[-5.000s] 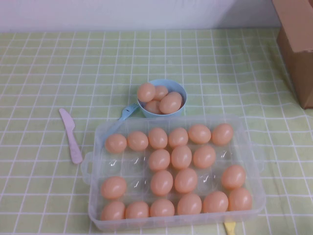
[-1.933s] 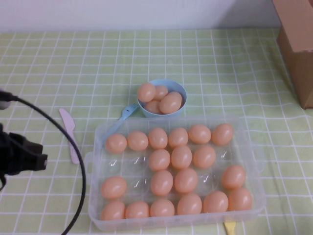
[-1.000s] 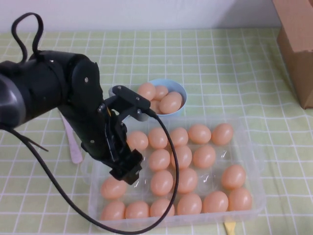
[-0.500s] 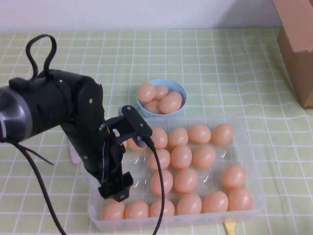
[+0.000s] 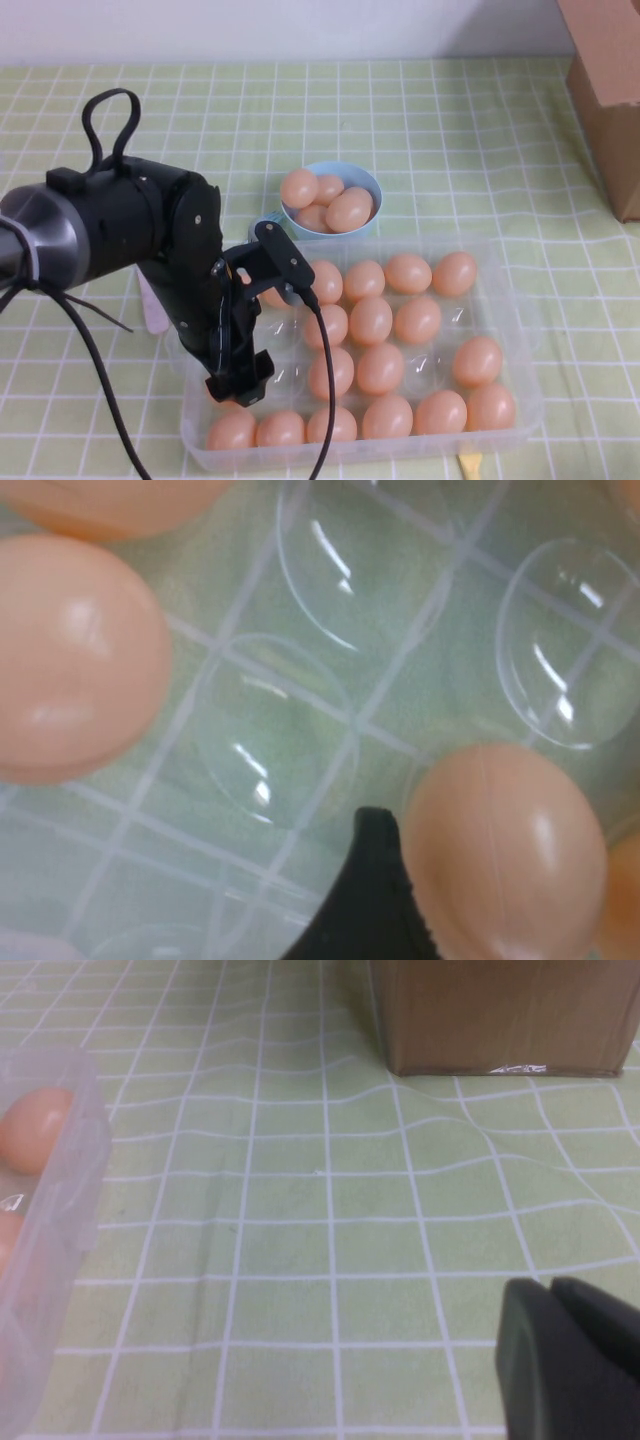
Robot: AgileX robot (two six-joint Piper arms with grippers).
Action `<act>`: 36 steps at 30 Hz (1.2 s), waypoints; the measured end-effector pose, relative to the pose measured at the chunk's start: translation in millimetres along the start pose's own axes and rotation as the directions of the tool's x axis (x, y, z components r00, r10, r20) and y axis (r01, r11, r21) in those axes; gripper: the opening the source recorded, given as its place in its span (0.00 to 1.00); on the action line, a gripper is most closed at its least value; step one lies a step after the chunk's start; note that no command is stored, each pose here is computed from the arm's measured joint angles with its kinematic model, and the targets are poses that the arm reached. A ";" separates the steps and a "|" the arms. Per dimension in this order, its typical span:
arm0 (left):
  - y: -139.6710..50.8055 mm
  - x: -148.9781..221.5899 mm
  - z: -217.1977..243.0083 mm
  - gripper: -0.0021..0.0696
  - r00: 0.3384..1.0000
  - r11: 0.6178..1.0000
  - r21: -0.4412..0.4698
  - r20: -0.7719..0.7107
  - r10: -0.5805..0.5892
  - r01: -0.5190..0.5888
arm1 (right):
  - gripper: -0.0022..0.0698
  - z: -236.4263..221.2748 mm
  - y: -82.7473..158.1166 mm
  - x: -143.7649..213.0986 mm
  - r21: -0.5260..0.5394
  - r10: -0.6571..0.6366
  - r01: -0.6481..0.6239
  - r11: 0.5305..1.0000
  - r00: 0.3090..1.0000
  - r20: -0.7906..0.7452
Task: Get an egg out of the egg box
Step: Pick up the egg from the plastic box
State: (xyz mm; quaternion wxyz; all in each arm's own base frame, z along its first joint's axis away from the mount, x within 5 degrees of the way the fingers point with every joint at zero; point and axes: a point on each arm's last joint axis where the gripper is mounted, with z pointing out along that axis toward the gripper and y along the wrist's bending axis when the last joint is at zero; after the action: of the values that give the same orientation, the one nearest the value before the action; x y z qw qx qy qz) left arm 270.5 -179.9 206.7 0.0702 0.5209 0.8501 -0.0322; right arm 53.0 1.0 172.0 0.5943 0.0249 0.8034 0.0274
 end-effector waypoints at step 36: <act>5.4 0.0 7.3 0.52 1.000 1.000 -0.008 -0.013 -0.015 0.015 | 0.01 0.0 0.0 0.0 0.000 0.000 0.000 1.000 1.000 0.000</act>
State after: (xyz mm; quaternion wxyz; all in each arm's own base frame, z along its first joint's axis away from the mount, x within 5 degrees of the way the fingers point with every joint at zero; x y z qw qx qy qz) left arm 275.9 -178.4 199.5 0.0664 0.5144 0.8546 -0.0260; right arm 53.0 1.0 172.0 0.5943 0.0249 0.8034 0.0274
